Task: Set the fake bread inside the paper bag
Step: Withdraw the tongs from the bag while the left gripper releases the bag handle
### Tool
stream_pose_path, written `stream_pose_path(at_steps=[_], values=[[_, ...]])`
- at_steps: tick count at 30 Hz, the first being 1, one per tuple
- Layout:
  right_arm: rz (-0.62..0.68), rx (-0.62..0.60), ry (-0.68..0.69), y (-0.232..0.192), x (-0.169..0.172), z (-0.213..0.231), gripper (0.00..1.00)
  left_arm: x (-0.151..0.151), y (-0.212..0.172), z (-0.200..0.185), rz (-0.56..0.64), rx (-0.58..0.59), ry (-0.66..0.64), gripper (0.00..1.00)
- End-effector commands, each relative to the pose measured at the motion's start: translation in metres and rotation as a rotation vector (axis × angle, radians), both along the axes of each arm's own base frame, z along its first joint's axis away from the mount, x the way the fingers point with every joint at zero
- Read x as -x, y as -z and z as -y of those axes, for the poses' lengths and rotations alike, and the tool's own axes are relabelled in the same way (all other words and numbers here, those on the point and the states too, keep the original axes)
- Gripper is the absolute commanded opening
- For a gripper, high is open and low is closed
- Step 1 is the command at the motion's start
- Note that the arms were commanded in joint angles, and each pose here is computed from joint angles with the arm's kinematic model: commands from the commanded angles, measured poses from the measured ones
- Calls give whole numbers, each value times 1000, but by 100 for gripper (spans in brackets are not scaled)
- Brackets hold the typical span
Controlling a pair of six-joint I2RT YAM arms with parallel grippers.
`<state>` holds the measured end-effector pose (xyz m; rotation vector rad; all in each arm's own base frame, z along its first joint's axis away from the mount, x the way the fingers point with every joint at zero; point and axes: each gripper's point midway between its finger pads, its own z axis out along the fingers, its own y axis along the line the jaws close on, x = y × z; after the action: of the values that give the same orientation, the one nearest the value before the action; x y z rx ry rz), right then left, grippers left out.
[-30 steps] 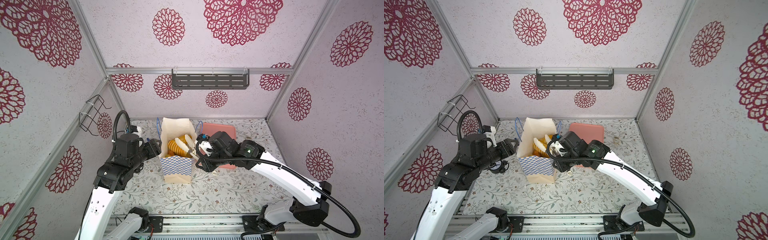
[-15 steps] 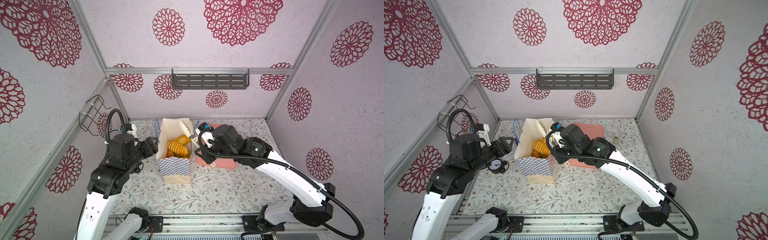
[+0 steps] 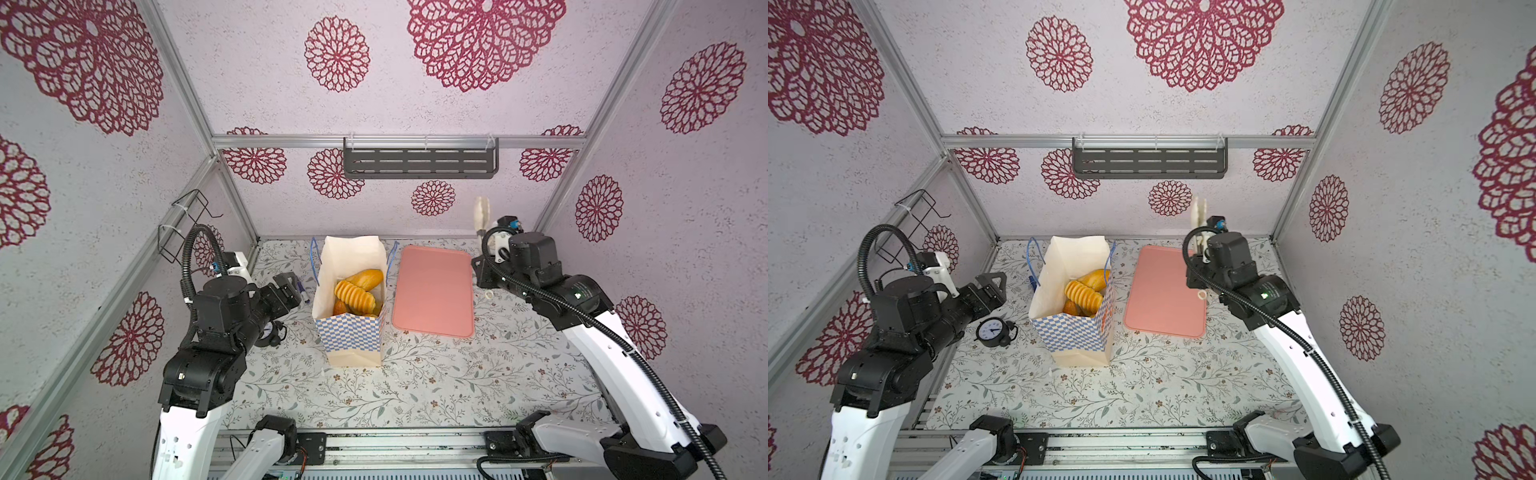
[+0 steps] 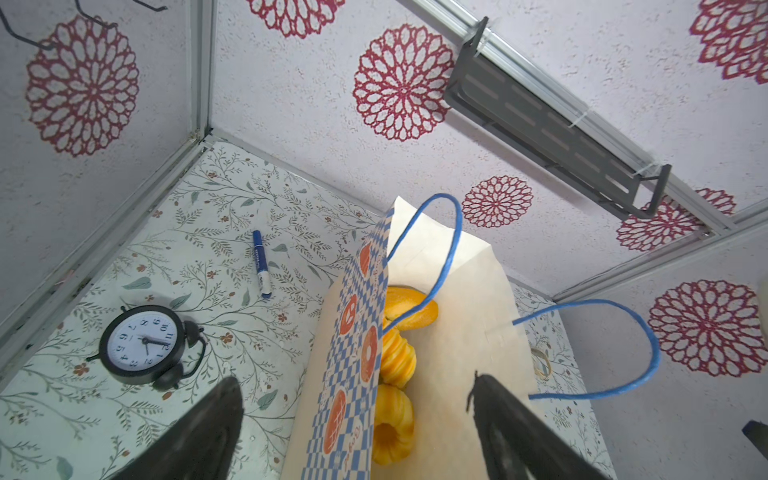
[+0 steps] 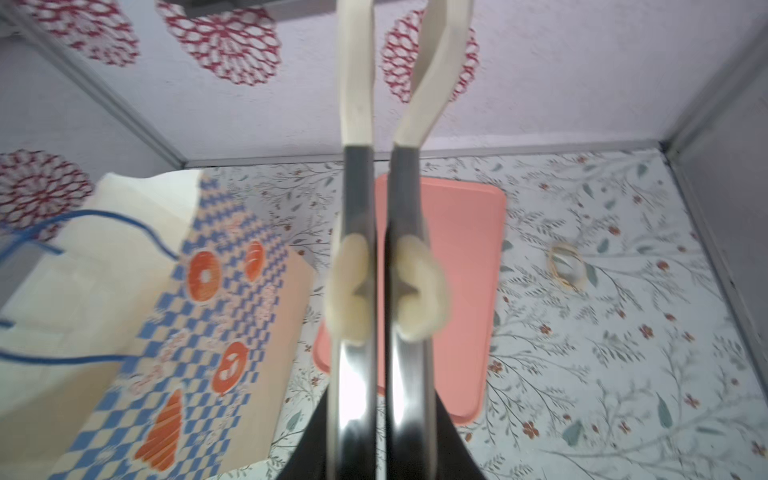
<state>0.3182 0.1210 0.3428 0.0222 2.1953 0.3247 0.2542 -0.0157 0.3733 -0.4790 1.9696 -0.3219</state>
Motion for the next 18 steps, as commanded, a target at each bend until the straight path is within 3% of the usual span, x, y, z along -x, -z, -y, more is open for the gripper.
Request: stream_pose_path(at_steps=[1,4,7,10,18], values=[[-146,-70,84,51,-1,29,23,-10,10,-7,-15,18,-13,93],[-253,-122,149,106,-1,55,21,-18,18,-15,-26,59,-33,99],[-345,-162,215,157,2,79,20,-26,29,-23,-45,96,-57,97],[-432,-124,274,199,8,95,18,-31,39,-30,-58,122,-81,97],[-551,-49,310,257,21,106,24,-34,62,-37,-55,191,-111,97]])
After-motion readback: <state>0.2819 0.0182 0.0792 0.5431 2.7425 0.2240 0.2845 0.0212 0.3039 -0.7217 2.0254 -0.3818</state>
